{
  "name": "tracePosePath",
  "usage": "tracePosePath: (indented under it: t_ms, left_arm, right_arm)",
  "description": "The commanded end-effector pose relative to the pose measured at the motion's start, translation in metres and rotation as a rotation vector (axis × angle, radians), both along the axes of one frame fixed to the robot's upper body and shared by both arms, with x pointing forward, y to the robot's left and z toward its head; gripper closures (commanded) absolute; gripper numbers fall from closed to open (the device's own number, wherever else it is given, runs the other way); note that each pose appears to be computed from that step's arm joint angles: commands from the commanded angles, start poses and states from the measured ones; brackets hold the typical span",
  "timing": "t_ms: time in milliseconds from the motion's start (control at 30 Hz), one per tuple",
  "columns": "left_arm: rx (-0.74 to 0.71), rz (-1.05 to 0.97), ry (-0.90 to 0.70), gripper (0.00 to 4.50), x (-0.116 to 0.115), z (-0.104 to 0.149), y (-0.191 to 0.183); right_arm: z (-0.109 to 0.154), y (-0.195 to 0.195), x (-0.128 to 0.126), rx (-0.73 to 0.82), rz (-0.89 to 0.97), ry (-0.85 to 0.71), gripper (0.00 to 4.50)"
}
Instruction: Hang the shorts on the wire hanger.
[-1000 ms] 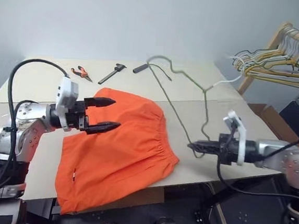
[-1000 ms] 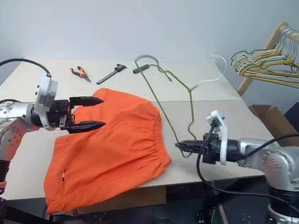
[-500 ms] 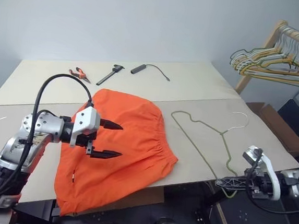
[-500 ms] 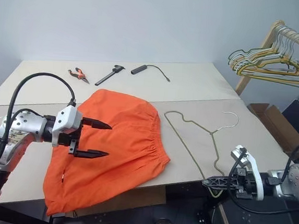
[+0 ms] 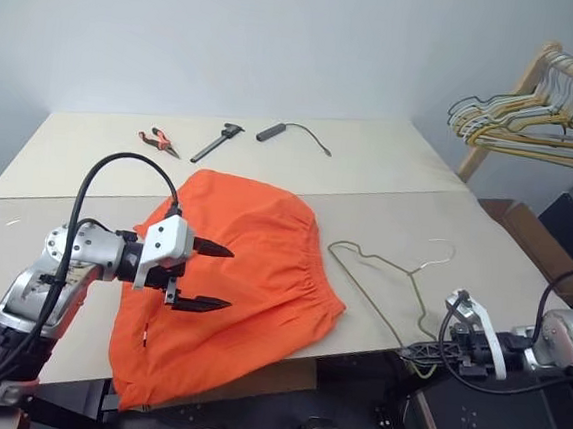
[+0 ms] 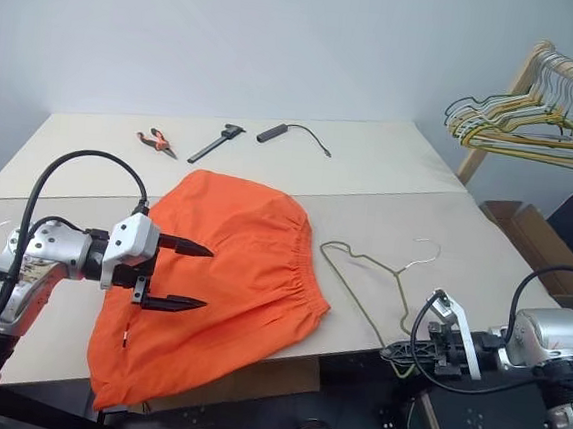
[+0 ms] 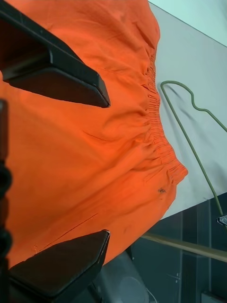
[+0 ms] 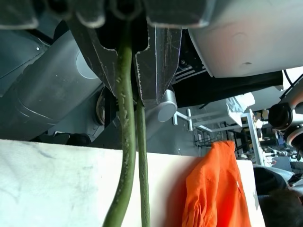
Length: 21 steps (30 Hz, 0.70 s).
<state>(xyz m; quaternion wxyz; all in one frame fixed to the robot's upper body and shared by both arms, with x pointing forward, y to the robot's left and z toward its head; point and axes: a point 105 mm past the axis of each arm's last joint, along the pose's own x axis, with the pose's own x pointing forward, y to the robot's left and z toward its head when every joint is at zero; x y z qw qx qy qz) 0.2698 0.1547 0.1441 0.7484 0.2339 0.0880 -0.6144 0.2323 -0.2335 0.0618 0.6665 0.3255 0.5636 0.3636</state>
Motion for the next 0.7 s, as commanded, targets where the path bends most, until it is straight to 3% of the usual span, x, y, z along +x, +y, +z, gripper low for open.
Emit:
tracePosePath:
  t_ms: [33, 700]
  left_arm:
    - [0.006, -0.003, -0.051, 0.01, 0.0, 0.007, -0.001]
    - [0.003, 0.0, -0.041, 0.01, -0.007, -0.001, -0.008]
  right_arm:
    - [0.006, 0.004, 0.006, 0.022, 0.009, -0.037, 4.5]
    - [0.014, 0.019, 0.009, 0.087, 0.093, -0.087, 4.5]
